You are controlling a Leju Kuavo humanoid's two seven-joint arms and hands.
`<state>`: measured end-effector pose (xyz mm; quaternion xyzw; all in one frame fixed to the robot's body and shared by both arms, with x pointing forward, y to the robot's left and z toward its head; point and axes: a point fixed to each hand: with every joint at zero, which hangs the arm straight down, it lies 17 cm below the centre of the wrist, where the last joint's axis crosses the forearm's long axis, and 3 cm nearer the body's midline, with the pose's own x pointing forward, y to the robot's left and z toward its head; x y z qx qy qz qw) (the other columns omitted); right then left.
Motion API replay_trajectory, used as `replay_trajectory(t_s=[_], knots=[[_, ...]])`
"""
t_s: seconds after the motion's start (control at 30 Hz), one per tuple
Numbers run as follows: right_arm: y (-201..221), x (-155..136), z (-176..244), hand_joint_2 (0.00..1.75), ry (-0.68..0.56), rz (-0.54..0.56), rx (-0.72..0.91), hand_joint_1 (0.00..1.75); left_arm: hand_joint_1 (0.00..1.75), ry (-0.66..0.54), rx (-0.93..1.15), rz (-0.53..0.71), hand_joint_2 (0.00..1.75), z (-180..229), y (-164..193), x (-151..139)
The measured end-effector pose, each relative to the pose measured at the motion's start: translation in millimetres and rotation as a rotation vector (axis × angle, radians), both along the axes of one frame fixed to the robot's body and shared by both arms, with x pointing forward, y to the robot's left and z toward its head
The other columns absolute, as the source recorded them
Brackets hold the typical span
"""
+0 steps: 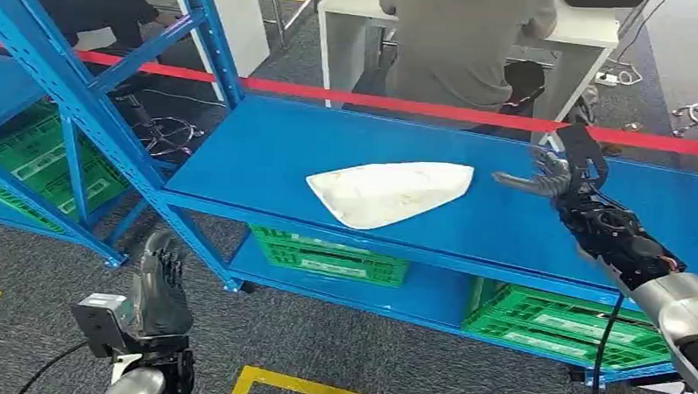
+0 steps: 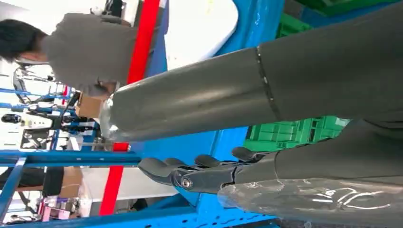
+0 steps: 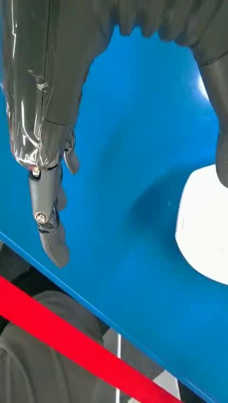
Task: Take the parts from the cabinet and place them on the table.
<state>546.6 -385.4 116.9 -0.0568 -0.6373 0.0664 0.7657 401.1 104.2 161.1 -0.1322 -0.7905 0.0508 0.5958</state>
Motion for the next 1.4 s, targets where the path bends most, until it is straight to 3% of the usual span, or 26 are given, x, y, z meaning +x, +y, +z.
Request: replay_trajectory(t_s=[1.4], knots=[[63.1,0.2,-6.1,1.75,0.040,0.175,0.003,0.00,0.00,0.039,0.008,0.003,0.00,-16.2,1.6,-3.6]])
